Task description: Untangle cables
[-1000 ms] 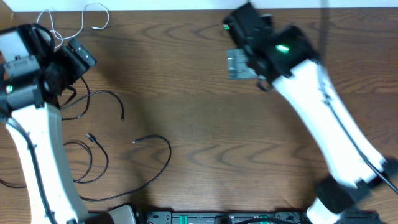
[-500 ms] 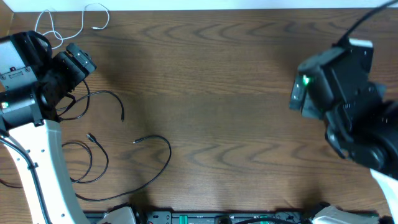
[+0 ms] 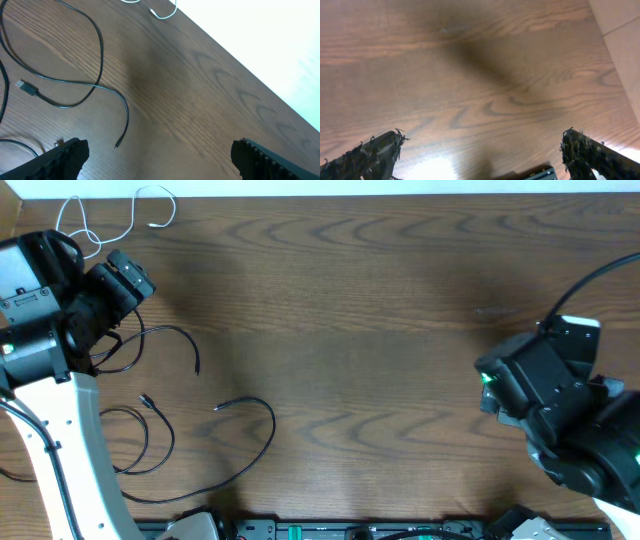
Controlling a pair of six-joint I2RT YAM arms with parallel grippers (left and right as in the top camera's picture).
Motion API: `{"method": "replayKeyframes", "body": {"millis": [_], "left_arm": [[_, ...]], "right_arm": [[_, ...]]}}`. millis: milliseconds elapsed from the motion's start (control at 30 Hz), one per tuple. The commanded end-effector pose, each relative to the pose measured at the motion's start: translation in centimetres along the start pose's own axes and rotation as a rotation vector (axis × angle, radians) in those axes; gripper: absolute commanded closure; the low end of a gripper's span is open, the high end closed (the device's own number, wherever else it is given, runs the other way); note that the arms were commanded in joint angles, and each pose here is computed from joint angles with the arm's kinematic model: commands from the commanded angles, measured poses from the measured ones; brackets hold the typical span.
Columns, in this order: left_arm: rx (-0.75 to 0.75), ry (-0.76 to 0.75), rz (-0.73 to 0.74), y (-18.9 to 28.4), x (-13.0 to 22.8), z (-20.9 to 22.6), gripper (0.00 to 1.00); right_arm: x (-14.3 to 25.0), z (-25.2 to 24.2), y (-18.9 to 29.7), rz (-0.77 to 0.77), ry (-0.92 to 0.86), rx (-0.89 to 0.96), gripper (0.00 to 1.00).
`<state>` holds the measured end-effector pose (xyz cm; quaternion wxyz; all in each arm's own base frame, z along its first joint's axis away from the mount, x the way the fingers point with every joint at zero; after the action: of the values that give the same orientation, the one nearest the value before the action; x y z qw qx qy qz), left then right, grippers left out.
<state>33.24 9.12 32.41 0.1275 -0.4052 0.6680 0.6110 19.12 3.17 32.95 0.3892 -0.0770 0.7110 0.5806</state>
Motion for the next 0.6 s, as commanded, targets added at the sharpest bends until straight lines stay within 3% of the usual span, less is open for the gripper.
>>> {"method": "replayKeyframes", "body": {"millis": [0, 333, 567], "left_arm": [[0.009, -0.018, 0.005, -0.1, 0.1, -0.1, 0.04], [0.009, -0.018, 0.005, -0.1, 0.1, -0.1, 0.04], [0.009, -0.018, 0.005, -0.1, 0.1, -0.1, 0.04]], "right_arm": [[0.8, 0.5, -0.5, 0.036, -0.005, -0.002, 0.01], [3.9, 2.5, -0.2, 0.245, 0.0, -0.114, 0.01], [4.7, 3.0, 0.1, 0.298, -0.001, -0.145, 0.01]]}}
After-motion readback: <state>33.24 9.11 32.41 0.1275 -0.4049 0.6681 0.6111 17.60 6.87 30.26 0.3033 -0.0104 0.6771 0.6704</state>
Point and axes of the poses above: each gripper's point midway between its finger pads, its own y axis back along the fingers, its own z axis along the line the jaws close on, x = y × z, the point moved 2 cm from there along y, back along the fingers, and after that the axes turned 14 degrees about -y, right-handed, at the moved point
